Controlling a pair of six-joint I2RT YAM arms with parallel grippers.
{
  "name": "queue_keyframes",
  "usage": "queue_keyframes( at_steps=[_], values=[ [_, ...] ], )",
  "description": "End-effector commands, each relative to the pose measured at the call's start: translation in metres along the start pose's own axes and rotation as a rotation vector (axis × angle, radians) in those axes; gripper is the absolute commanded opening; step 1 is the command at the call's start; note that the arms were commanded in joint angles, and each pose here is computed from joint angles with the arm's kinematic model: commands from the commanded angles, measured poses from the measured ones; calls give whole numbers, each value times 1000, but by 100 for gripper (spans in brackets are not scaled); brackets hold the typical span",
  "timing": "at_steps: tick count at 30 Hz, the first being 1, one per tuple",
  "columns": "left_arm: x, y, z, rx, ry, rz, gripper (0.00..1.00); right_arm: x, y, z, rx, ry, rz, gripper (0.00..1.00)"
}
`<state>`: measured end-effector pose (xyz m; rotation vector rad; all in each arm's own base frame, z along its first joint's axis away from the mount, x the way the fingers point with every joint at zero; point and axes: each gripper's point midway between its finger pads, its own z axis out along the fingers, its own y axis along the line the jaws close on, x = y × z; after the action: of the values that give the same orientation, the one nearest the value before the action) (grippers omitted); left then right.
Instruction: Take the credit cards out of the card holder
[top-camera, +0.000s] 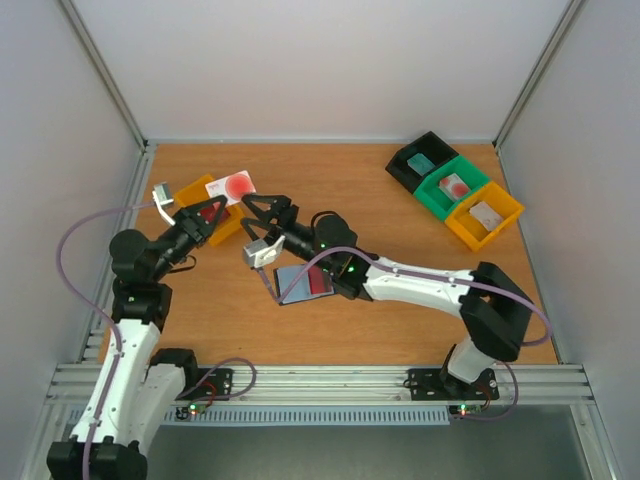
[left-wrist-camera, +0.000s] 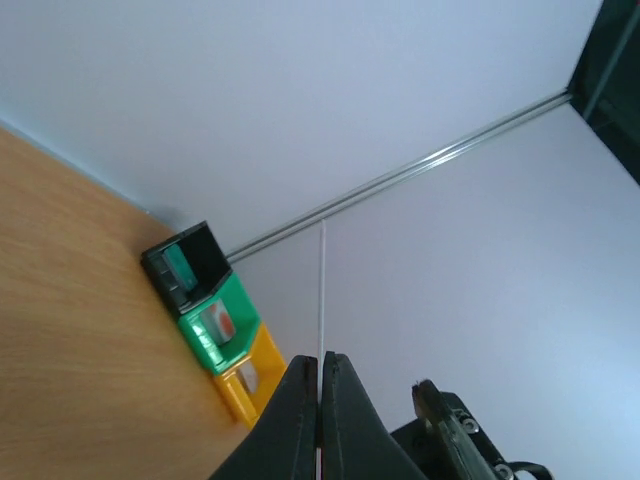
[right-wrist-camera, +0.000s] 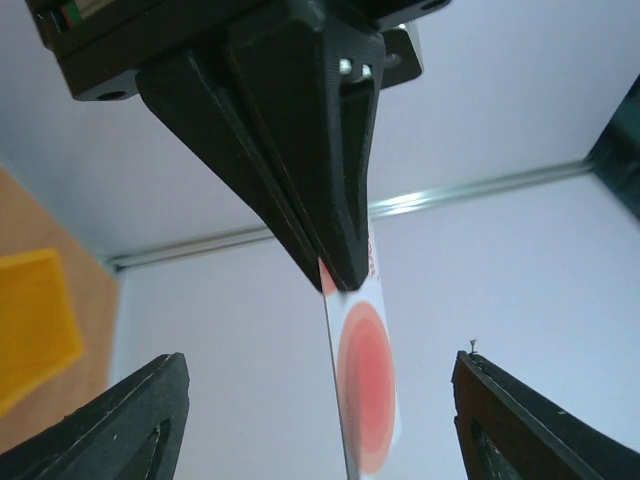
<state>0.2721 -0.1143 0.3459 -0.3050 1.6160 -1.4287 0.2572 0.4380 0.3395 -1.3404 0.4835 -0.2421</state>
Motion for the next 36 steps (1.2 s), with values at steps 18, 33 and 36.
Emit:
queue_keyframes(
  at_steps=[18,33,36],
  values=[
    [-24,-25,-3,131,-101,60,0,1,-52,39,339,-50,-466,44],
    [-23,-17,-2,99,-98,37,0,10,-49,45,323,-4,-508,4],
    [-23,-12,-1,83,-99,24,0,11,-46,43,309,0,-501,1]
  ],
)
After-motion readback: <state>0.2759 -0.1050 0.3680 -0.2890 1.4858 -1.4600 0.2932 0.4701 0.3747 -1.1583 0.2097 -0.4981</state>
